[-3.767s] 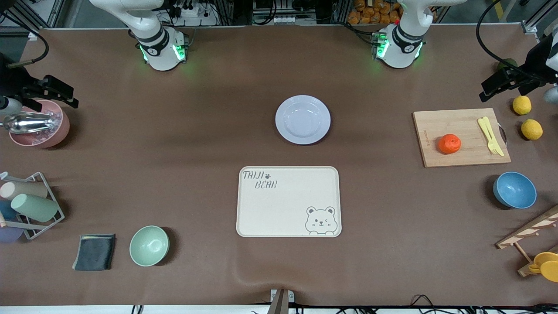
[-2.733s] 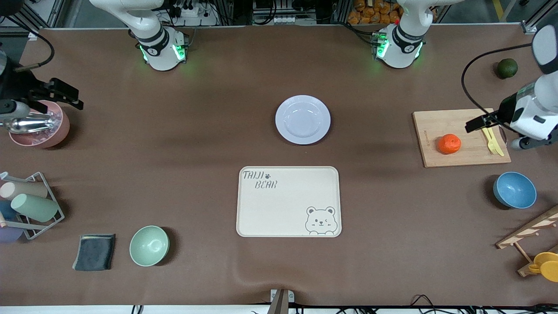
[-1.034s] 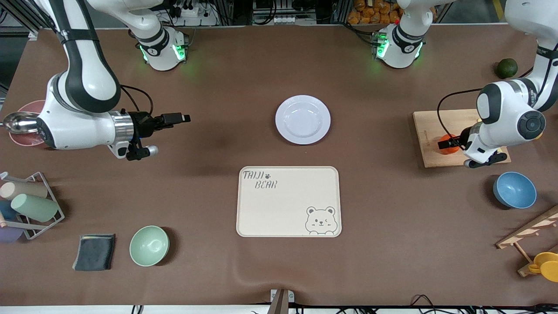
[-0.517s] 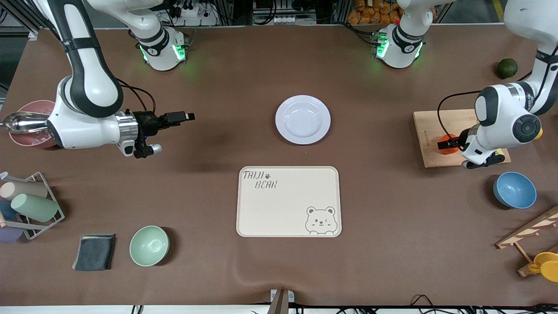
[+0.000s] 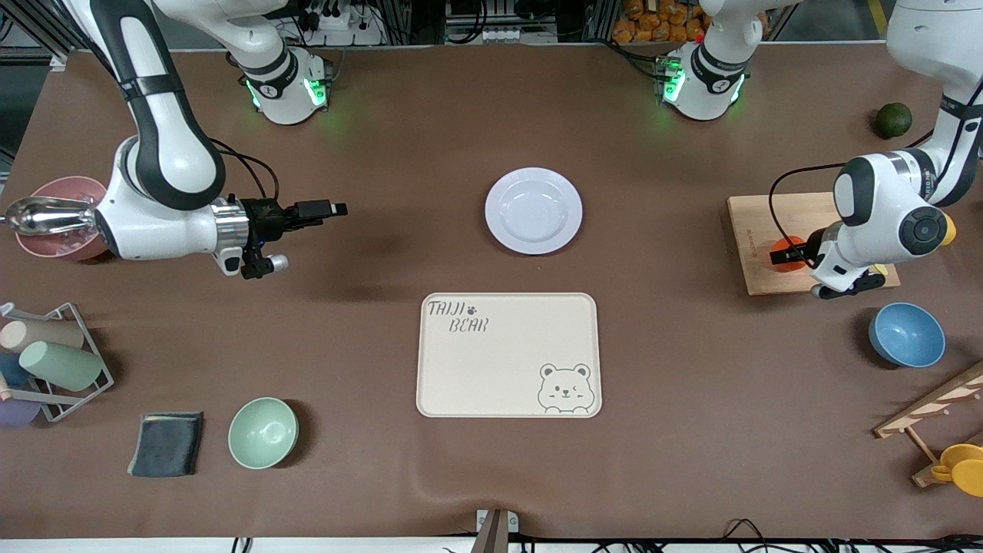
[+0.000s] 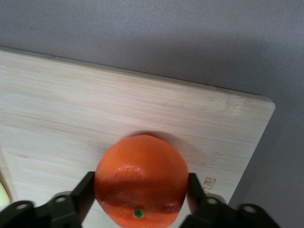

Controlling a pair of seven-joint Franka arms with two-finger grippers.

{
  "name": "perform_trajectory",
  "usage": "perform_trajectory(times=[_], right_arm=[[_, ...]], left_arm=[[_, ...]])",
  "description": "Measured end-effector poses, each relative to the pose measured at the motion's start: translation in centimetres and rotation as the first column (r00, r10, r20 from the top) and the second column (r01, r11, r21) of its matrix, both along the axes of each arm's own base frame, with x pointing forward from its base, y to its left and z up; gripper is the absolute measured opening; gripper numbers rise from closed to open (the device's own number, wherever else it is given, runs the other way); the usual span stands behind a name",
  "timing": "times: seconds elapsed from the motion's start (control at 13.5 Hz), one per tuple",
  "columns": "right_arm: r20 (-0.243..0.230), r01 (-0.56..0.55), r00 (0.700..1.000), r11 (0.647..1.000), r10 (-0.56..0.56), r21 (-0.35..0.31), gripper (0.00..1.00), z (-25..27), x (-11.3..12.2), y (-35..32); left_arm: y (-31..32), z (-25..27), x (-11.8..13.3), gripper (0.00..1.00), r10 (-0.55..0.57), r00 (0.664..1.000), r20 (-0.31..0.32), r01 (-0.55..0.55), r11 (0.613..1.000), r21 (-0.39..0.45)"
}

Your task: Place orange and plate with both arms

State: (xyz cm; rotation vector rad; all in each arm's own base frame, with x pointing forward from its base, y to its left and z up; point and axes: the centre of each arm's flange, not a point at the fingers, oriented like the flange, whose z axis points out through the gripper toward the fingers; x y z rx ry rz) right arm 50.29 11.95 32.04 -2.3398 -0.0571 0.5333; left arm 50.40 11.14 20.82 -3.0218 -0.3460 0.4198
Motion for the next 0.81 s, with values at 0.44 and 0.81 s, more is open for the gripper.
perform_trajectory(times=[0.44, 0.81], right_arm=[[0.023, 0.000, 1.000, 1.000, 0.000, -0.014, 1.00, -0.3, 0.1, 0.8], [0.026, 0.007, 1.000, 1.000, -0.006, -0.004, 1.00, -0.4, 0.0, 1.5]], left_arm=[[-5.5, 2.4, 2.8, 0.70, -0.078, 0.995, 0.061, 0.079, 0.997, -0.023], [-22.1, 8.0, 4.9, 0.70, -0.084, 0.990, 0.117, 0.094, 0.992, -0.086]])
